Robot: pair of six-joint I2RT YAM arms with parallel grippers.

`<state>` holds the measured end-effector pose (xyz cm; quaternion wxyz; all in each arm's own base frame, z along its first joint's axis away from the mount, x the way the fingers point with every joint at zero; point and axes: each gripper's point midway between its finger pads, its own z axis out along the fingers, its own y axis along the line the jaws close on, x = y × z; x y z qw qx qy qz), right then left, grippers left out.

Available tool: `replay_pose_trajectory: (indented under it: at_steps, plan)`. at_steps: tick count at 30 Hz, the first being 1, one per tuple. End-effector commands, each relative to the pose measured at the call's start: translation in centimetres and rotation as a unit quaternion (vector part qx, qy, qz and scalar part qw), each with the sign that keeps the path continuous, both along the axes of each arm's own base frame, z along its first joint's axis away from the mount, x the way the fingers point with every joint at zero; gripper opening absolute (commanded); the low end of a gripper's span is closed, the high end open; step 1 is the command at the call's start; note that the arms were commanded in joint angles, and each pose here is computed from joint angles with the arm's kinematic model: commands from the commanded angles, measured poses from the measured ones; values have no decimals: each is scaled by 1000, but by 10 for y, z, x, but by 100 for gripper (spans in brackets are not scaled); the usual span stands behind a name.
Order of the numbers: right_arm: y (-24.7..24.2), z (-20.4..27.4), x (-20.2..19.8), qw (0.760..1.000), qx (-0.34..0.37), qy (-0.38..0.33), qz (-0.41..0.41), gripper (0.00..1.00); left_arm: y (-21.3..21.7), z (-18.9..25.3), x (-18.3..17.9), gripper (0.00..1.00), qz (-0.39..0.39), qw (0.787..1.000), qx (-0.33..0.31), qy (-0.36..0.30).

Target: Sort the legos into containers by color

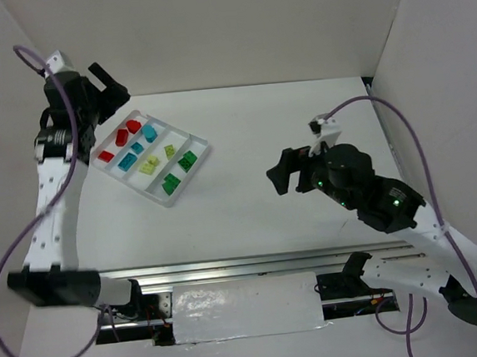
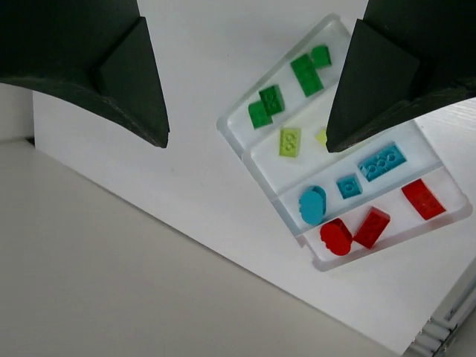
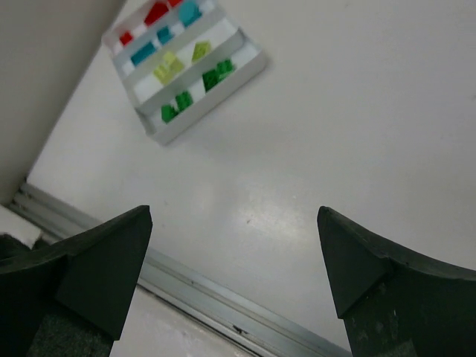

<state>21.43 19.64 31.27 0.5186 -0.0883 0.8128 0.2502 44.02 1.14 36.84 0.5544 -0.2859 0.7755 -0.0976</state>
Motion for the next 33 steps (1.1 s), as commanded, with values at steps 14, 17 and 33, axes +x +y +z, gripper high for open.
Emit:
replay_pose_trajectory:
  at_steps: [14,17,33]
  plan:
    - [-174,105,-90,976,111,-99,-157,100,-9,-14,-232,99,-65,990,124,-8]
    - [-189,103,-106,973,137,-115,-149,100,-11,-4,-261,99,-74,989,114,-54]
    - [-193,97,-111,969,153,-124,-147,100,13,-33,-307,100,-17,991,115,-63]
